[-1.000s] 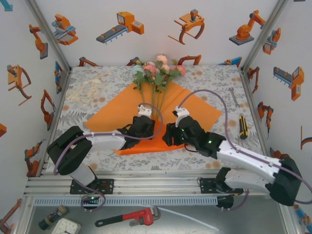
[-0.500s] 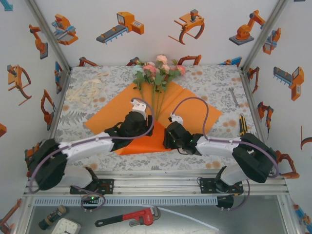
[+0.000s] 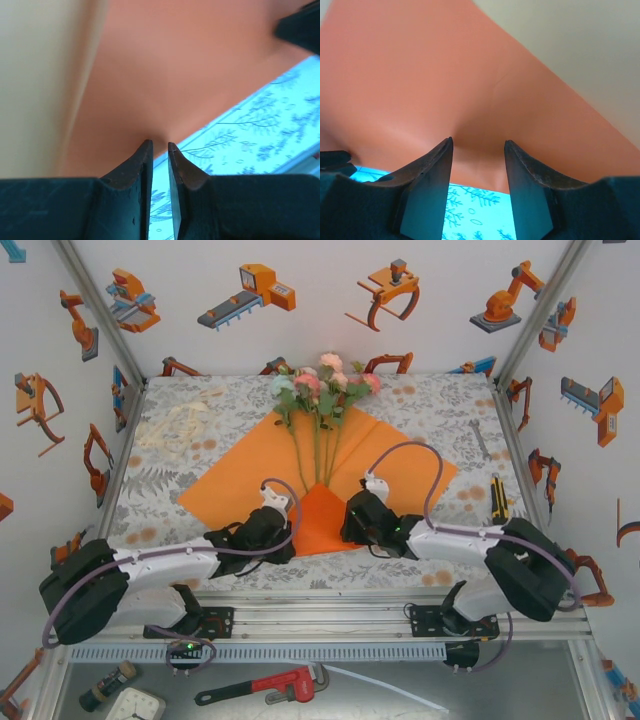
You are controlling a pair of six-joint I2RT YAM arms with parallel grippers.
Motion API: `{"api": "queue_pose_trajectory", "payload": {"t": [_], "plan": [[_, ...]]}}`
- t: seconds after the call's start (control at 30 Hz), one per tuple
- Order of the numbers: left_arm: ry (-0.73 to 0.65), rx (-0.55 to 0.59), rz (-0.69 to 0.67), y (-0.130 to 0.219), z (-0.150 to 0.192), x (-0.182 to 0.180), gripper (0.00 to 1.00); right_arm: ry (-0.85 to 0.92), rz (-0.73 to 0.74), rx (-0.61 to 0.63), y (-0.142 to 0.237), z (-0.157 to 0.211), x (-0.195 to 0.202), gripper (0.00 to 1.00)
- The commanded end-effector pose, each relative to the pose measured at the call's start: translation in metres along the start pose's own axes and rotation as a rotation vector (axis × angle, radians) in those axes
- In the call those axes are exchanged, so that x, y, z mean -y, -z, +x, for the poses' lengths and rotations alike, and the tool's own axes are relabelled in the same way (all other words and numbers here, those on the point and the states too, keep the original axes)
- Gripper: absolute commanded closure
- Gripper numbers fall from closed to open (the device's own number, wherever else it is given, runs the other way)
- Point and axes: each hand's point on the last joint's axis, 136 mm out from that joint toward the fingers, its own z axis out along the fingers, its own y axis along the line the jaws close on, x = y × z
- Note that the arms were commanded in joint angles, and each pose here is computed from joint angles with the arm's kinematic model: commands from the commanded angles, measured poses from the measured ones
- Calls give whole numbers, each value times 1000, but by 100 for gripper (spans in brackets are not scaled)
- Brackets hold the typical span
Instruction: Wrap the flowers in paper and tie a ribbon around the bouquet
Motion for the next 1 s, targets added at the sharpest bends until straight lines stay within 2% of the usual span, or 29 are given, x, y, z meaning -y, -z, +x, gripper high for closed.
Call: {"api": "queue_pose_trajectory", "payload": {"t": [0.0,0.13,0.3,0.47,0.53,0.63,0.8,0.97], "plan": [[67,68,-102,0,-10,-19,76,-59,230,-72,7,31,70,53],[83,65,-116,-5,-5,-27,76,-79,202,-94,13,29,73,52],[105,45,-107,-8,2,-28,77,-34,20,-51,41,0,23,49],[119,46,-126,-7,7,-35,78,-55,-200,-40,43,6,-28,49],[130,49,-142,-7,9,-39,78,-51,-102,-44,34,9,-11,49],[134,52,-164,-7,13,-45,79,-69,105,-27,27,4,40,49],[124,51,-180,-7,15,-49,79,-155,183,-16,32,4,92,50],[135,59,-226,-3,16,-59,79,-224,328,0,55,19,135,49]]}}
